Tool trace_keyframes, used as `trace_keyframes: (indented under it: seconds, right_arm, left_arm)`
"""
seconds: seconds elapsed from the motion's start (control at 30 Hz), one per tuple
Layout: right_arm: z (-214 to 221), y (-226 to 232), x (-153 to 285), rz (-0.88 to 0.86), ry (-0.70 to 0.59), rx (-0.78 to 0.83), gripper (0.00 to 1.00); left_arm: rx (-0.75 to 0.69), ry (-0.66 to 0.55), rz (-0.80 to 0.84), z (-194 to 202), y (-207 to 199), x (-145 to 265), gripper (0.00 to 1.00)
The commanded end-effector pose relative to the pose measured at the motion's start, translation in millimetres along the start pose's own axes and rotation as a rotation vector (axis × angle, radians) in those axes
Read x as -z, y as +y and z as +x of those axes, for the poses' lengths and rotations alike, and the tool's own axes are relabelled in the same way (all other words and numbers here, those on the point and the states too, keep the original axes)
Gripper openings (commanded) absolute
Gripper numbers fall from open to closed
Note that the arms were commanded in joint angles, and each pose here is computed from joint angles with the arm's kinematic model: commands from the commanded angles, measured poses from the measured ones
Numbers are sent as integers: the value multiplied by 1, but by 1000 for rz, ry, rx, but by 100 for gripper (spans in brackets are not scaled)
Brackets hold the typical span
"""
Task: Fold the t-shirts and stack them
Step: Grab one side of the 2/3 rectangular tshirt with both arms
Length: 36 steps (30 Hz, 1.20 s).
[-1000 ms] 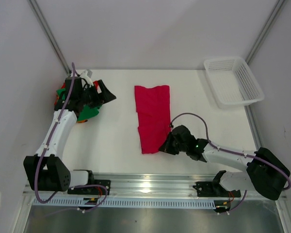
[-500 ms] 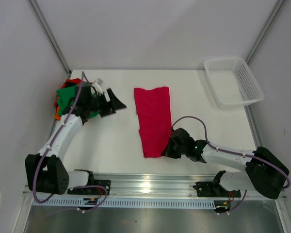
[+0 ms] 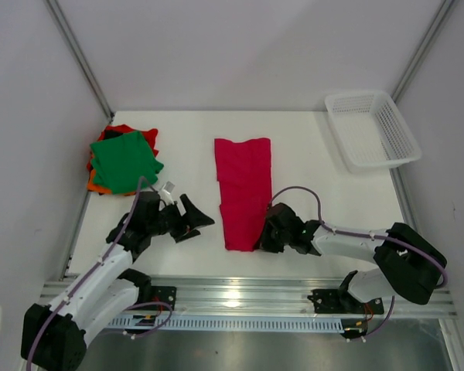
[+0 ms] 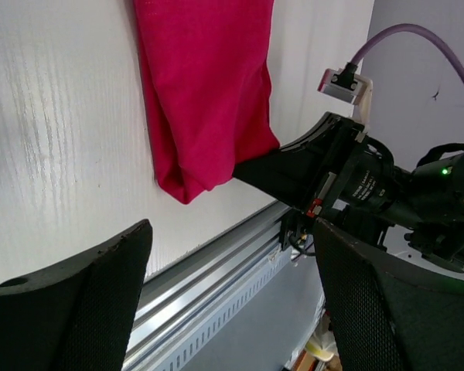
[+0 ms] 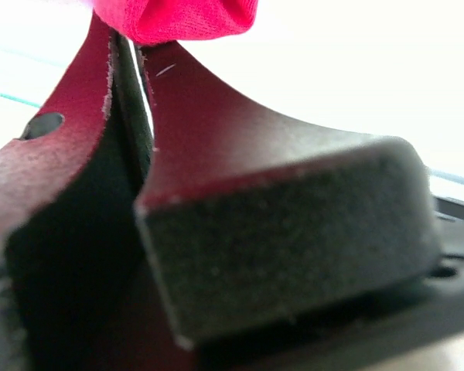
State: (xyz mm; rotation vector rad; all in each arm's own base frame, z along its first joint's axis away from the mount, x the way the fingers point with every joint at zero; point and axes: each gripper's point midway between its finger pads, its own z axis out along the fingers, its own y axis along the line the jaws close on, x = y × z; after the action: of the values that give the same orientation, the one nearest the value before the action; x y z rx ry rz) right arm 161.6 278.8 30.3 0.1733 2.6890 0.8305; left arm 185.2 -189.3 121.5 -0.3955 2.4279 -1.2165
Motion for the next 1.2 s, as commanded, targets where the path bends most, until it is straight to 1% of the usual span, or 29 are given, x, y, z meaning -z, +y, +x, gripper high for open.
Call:
trace_keyframes:
  seconds: [0.0,0.13,0.23,0.33,0.4,0.43,0.87,0.9,0.97,1.17]
  right_arm:
    - [-6,26,0,-74,0,11,0]
    - [-6,27,-1,-77,4,17,0]
    - [-8,29,0,-79,4,23,0]
    - [-10,32,2,-87,-1,26,0]
    - [-12,34,2,-95,-4,23,0]
    - [-13,35,3,-96,-4,22,0]
    - [-29,45,6,-109,-37,13,0]
    - [-30,44,6,-106,-39,10,0]
    - [-31,43,7,-101,-39,8,0]
    - [-38,40,10,-95,-57,-1,0]
  left_arm:
    - [42,-112,19,-10,-4,2,87]
    - [70,-123,16,-1,4,1,87]
    - [110,-86,-11,13,17,-6,87]
    - [144,-26,-76,28,35,-17,87]
    - [130,-7,-75,31,37,-24,87]
    - [138,16,-107,35,45,-31,87]
    - [48,176,-75,48,15,-80,86]
    - [51,192,-86,51,17,-83,86]
    - [36,195,-74,48,9,-86,86]
    - [17,202,-82,43,2,-92,86]
